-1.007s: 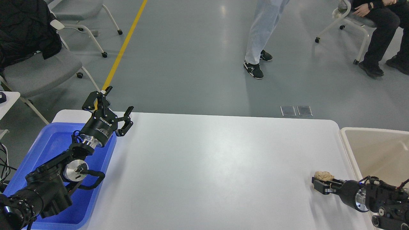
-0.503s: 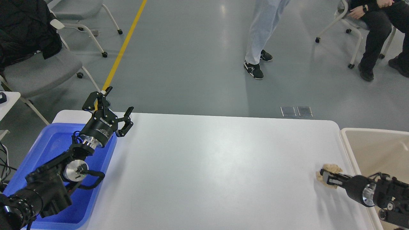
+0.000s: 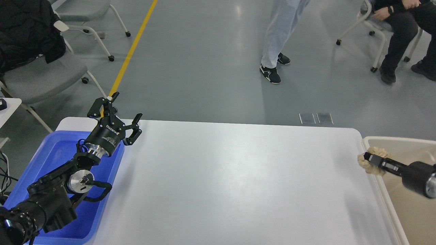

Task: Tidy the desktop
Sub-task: 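Lift the paper ball with the right gripper over the beige bin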

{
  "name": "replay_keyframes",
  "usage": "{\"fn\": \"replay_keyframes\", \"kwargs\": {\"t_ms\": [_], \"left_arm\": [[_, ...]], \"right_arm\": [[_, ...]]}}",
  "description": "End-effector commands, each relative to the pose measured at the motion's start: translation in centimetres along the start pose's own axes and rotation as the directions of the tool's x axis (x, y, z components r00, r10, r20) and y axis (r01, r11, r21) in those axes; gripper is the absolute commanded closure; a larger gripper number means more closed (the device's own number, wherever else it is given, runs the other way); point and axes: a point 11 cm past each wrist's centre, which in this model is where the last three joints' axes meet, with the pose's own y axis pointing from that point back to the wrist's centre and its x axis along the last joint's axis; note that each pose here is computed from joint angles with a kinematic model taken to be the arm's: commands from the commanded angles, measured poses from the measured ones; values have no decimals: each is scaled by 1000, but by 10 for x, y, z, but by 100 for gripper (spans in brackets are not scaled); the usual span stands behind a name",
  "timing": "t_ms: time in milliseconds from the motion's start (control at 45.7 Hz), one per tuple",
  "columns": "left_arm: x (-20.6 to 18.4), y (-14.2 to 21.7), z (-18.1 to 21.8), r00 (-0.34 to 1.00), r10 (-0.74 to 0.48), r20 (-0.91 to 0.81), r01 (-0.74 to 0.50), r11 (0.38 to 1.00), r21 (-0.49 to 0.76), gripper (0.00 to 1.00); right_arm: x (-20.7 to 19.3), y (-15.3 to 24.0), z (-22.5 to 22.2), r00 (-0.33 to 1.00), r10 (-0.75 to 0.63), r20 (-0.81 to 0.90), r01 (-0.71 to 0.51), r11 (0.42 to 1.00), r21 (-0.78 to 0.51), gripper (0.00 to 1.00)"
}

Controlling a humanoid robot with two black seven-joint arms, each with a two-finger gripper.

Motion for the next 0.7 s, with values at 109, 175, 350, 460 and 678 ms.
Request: {"fn": "replay_keyframes", "kwargs": {"t_ms": [109,175,350,460,678], "left_arm": [[0,0,0,1000,0,0,0,1000,0,0],[0,0,0,1000,0,0,0,1000,0,0],[0,0,0,1000,0,0,0,1000,0,0],[0,0,0,1000,0,0,0,1000,0,0],[0,0,0,1000,0,0,0,1000,0,0]], "right_arm": [[81,39,3,988,118,98,-117,993,-23,100],[101,44,12,975,177,131,-171,984,-54,100],[148,62,54,923,334,192,-300,936,-185,100],[161,65,75,878,420,231,-362,896,-256,100],[130,48,107,726,547,417,-382,825,-417,100]]}}
